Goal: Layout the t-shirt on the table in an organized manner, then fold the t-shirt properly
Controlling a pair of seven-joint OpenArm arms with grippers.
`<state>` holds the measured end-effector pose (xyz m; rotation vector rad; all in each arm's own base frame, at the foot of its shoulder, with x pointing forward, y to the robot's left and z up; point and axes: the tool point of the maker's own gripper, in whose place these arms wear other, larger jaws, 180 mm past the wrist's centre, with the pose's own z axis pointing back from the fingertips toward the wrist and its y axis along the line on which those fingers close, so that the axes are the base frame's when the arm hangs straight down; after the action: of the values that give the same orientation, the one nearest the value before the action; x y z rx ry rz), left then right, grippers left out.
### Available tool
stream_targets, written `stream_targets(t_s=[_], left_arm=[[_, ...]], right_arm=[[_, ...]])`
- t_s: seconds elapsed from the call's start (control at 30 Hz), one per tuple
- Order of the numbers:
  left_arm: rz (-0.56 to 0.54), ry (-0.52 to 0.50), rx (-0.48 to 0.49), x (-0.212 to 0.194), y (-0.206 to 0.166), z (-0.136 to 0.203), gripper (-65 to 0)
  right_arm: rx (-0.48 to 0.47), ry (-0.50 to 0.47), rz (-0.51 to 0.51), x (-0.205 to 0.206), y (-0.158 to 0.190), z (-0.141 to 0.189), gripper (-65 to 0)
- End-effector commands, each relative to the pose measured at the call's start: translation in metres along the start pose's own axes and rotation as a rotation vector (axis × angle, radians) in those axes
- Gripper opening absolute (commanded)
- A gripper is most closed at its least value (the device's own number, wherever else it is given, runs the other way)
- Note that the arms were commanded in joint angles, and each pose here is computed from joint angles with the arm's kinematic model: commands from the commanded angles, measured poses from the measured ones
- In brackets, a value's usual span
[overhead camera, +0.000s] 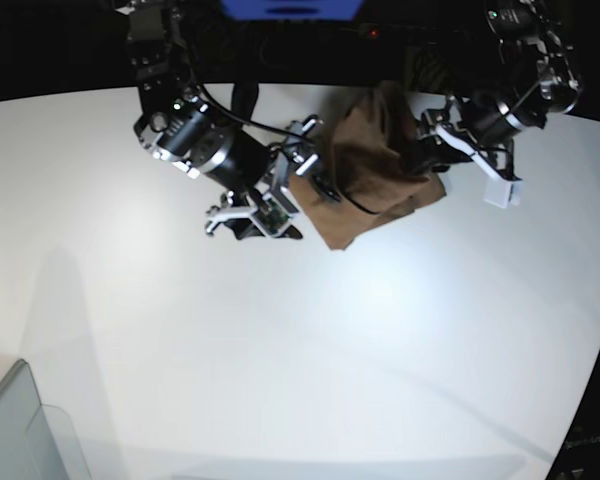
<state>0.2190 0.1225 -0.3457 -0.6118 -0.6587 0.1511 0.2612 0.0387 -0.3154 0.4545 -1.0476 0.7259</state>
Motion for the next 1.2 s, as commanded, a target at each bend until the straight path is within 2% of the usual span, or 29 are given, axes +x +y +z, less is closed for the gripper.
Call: stream_targets(t_s=[0.0,0.13,0.27,0.43,0.6,0.77,1.17], left_arm=[[0.0,-0.03,-0.028,0.009,-0.005,-0.001,-50.1],[0.019,-0.008,-0.04,0.005,-0.003,-0.009,-65.0],[0.003,-0.03,-0.046,0.014,-0.007,-0.007,-64.9],[-0.01,-0.095,-0.109,0.037,-0.023,0.0,-64.9],[0.013,-0.152,-0.082,0.054,-0.01,0.009,-64.9],[-0.021,-0.134,-0.045,0.057,0.004,0.014,-64.9],[0.179,-0.06,0.044,0.043,0.081,-0.006,-64.9]], right_arm=[[0.006,-0.066,0.007,0.018,0.0,0.002,-24.6],[0.003,-0.062,0.011,0.017,0.0,0.002,-24.7],[0.002,-0.054,0.018,0.014,-0.002,0.003,-24.7],[-0.001,-0.05,0.027,0.013,-0.004,0.004,-24.7],[-0.001,-0.049,0.028,0.013,-0.005,0.004,-24.7],[-0.001,-0.048,0.029,0.013,-0.005,0.003,-24.7],[0.001,-0.046,0.028,0.013,-0.005,0.002,-24.7]])
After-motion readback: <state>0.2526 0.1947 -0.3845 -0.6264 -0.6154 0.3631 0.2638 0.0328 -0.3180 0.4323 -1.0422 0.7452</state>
